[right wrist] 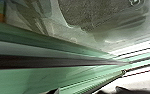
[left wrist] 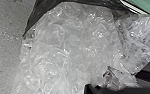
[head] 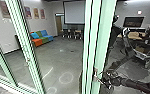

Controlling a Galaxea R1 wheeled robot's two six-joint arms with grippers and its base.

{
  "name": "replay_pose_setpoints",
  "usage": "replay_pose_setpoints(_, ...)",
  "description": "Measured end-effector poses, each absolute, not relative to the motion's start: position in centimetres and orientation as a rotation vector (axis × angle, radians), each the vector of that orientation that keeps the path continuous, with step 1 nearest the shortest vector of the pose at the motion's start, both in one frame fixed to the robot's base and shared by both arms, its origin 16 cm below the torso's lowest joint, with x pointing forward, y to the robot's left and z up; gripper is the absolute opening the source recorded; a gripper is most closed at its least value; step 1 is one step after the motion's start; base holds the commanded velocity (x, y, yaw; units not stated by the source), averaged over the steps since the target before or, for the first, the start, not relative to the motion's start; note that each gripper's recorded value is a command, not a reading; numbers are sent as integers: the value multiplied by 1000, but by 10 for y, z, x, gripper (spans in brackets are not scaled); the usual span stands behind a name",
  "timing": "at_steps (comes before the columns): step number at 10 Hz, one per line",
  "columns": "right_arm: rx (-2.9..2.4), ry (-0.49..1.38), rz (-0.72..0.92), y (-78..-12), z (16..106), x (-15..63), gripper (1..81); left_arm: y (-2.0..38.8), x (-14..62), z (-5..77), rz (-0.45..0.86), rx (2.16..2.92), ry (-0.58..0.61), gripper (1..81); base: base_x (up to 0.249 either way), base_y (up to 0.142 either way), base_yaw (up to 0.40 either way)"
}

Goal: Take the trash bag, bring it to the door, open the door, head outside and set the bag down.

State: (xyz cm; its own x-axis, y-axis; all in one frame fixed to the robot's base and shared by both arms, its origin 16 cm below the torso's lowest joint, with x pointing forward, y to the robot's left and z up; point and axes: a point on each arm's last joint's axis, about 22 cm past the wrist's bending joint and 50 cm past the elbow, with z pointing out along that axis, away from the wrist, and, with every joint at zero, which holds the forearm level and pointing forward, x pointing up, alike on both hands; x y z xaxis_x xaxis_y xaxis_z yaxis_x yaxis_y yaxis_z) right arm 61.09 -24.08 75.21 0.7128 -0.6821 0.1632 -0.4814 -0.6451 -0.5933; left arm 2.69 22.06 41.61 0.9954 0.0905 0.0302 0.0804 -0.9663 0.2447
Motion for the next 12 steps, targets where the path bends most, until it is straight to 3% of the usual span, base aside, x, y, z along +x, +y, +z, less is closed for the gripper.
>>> replay_pose_setpoints(6,-2350,882,-605,-249,761,636,811,221,29,415,44,2893,132,10,14,0,0)
replay_pose_setpoints(12,-2437,883,-498,-258,748,604,811,221,24,416,45,2894,131,10,116,0,0)
